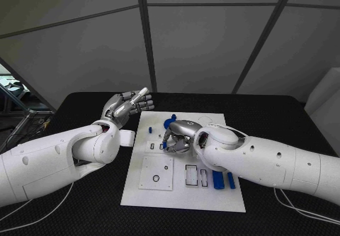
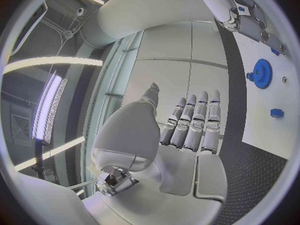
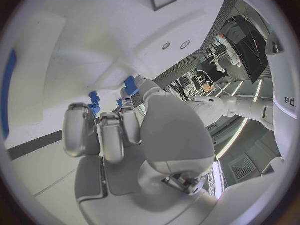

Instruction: Assemble the parts on the task board

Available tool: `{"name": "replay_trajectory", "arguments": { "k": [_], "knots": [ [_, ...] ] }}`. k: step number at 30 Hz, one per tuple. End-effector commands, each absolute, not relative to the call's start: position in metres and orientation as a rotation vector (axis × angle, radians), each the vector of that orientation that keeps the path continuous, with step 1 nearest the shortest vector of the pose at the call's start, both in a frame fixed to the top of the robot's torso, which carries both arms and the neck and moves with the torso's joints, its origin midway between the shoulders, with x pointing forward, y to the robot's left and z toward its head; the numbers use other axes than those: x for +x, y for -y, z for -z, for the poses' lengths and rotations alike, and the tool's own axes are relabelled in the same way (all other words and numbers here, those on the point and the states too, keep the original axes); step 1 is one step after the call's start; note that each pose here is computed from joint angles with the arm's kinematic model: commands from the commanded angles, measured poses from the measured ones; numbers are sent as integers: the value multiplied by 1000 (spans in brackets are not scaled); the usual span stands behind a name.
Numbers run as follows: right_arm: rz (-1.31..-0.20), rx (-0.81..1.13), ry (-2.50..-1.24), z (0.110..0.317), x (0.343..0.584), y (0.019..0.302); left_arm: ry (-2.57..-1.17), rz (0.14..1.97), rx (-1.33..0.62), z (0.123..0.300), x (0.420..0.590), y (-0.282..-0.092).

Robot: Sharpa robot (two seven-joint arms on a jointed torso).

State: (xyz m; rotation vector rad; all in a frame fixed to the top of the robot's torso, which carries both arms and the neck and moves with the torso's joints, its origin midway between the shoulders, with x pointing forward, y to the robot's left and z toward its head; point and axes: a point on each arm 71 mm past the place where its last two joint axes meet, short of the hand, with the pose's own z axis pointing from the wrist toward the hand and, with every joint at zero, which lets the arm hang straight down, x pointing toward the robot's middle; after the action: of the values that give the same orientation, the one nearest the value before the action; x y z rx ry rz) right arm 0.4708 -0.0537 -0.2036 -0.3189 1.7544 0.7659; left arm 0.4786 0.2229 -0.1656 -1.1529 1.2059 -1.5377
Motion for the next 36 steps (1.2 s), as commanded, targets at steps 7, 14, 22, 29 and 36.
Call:
{"name": "replay_trajectory", "arguments": {
  "k": [7,14,22,29,36],
  "knots": [
    [-729,-326,-1774,207,471,55,-1209,1554,-1145,164,478,-222],
    [-727,-324,-1772,207,471,55,-1209,1553,-1146,164,478,-222],
    [-723,-321,-1769,207,471,55,-1209,1553,-1146,164,478,-222],
    [-723,-313,-1760,206,472,56,-1210,1551,-1147,164,478,-222],
    [-731,-305,-1743,205,472,55,-1210,1550,-1147,164,478,-222]
  ]
}}
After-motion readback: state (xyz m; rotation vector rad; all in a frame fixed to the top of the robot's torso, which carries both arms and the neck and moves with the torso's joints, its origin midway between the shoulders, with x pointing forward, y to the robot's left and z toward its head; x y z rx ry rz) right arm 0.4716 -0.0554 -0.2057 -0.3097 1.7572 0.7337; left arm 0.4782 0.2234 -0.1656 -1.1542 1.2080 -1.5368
